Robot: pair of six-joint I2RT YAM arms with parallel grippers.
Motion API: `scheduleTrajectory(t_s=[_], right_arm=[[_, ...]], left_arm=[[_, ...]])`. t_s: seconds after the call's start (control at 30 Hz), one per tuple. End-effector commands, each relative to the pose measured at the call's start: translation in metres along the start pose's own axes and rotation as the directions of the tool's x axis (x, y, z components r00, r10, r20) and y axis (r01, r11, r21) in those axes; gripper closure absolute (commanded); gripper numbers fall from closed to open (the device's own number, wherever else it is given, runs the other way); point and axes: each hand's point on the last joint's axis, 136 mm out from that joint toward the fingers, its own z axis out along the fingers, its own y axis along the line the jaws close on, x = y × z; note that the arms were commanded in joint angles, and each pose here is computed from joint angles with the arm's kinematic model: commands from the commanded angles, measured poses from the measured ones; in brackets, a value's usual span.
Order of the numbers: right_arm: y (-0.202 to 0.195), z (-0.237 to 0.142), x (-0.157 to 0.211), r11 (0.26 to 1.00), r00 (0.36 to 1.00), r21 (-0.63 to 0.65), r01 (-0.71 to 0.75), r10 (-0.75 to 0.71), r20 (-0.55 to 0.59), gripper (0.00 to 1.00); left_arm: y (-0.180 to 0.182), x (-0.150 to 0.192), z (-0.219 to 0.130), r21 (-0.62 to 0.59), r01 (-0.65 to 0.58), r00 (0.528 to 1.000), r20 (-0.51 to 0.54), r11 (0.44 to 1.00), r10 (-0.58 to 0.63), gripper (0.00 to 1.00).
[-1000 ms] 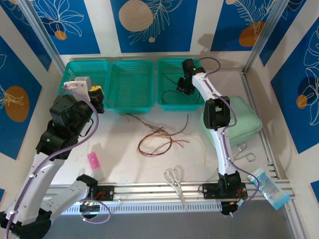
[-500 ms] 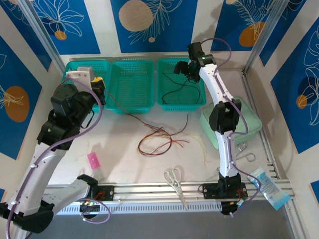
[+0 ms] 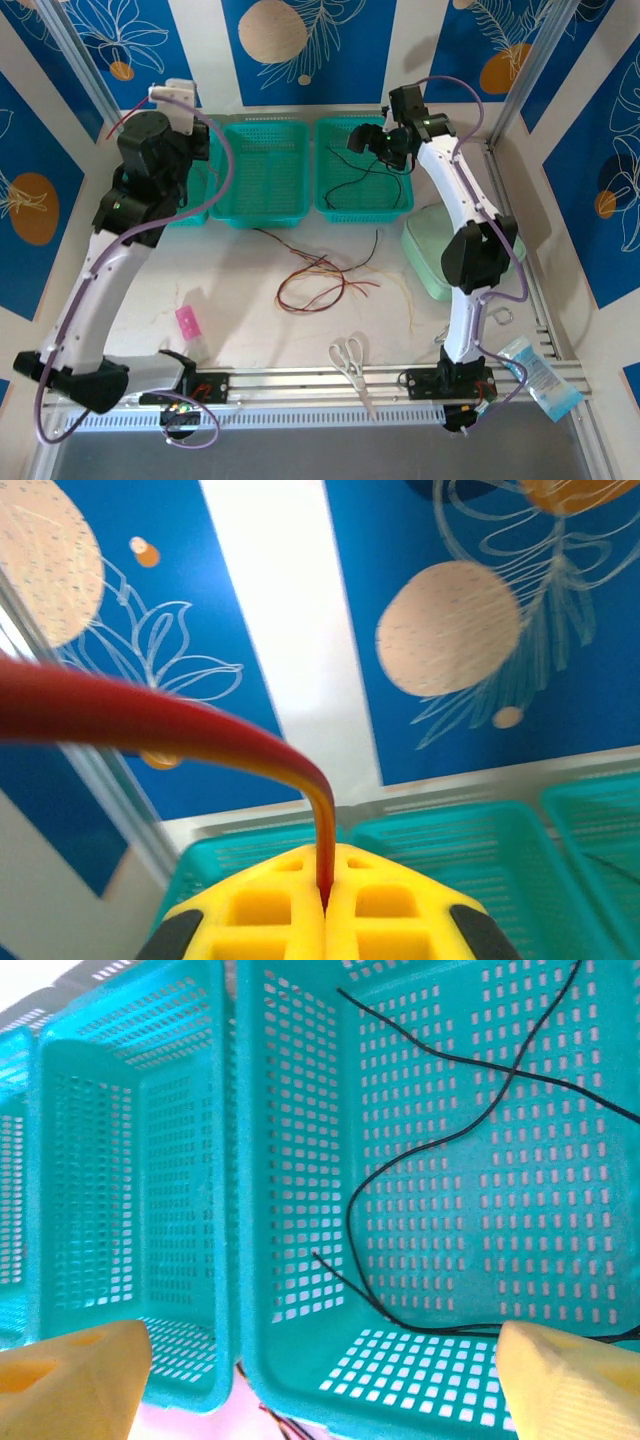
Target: Untangle the cables
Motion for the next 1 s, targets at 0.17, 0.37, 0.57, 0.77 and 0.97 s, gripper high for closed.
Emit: scheduleTrajectory(t_s=[0.17,0.37,0.57,0.77,0.97], right_arm=[[0.024,-0.033,0.008,0.993,0.998,-0.096,0.066,-0.065,0.016,0.11],[0.024,-0.032,0.01,0.992,0.998,-0.108,0.066,-0.066,0.004,0.1],[0.024,-0.03,0.016,0.991,0.997,-0.112,0.072,-0.075,-0.026,0.1],[0.019,-0.025,0.022,0.993,0.995,-0.093,0.079,-0.084,-0.051,0.1],[0.022,-0.016,0.03,0.992,0.992,-0.096,0.088,-0.095,-0.078,0.1]], left_arm=[[0.061,0.0,0.052,-0.278,-0.11,0.994,-0.035,0.954,0.105,1.0],[0.062,0.031,0.097,-0.3,-0.133,0.989,-0.097,0.944,0.109,1.0],[0.065,0.093,0.14,-0.338,-0.154,0.976,-0.201,0.928,0.088,1.0],[0.076,0.168,0.172,-0.291,0.113,0.926,-0.315,0.95,-0.207,1.0],[0.062,0.24,0.2,-0.214,0.473,0.745,-0.421,0.855,-0.518,1.0]])
